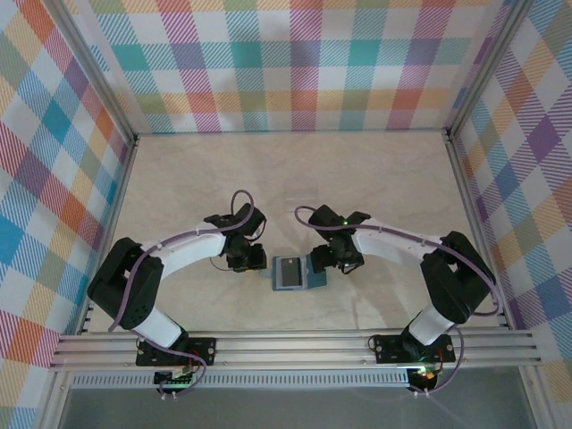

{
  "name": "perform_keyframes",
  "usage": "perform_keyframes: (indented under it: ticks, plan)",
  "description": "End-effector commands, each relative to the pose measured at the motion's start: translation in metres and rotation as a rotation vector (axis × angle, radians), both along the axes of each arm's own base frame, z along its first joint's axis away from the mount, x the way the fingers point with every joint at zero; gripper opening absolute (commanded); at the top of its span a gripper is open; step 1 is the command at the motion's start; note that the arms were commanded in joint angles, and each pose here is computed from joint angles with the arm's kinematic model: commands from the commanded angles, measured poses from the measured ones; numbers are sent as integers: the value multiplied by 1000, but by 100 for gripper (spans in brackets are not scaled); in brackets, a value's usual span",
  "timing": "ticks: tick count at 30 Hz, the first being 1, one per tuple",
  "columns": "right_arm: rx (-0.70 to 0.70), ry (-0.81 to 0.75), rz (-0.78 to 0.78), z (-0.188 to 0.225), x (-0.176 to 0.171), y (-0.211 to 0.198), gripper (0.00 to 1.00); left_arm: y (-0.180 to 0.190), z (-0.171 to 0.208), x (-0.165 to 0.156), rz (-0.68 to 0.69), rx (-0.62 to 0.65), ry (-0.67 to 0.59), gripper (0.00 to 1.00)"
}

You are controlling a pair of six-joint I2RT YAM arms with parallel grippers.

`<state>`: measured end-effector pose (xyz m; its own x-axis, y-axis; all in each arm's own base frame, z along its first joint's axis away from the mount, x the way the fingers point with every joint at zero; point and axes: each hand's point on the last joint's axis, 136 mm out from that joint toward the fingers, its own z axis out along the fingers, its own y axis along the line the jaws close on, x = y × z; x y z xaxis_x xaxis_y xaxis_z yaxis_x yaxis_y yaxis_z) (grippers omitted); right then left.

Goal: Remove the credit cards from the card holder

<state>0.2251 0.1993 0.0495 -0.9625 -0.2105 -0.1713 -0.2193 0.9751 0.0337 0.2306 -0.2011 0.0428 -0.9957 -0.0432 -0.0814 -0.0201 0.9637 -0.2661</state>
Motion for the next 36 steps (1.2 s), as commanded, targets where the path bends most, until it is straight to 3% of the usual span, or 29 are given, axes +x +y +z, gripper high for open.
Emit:
perform_keyframes:
  ticks: [1,6,9,13,16,20,22,30,36]
  plan:
    - [74,-1,15,23,-2,10,84,1,25,4,1,9,-42,32]
    - [178,-18,11,48,0,26,82,-8,55,9,-6,-58,-86,32]
    - [250,-24,12,65,1,38,78,-26,62,10,-25,-125,-83,27]
    - [383,-31,13,89,3,60,68,-51,53,12,-46,-193,-61,20]
    - [550,3,21,103,0,88,58,-57,40,12,-56,-171,-41,18]
    - [678,134,24,87,-8,117,46,-54,23,10,-44,-150,-26,15]
    - [669,178,18,73,-11,120,43,-55,17,8,-44,-150,-11,14]
    - [407,184,-33,21,-12,81,39,-48,-3,4,-42,-103,25,12]
    - [366,183,-44,-1,-10,75,31,-27,-26,-2,-33,8,48,10]
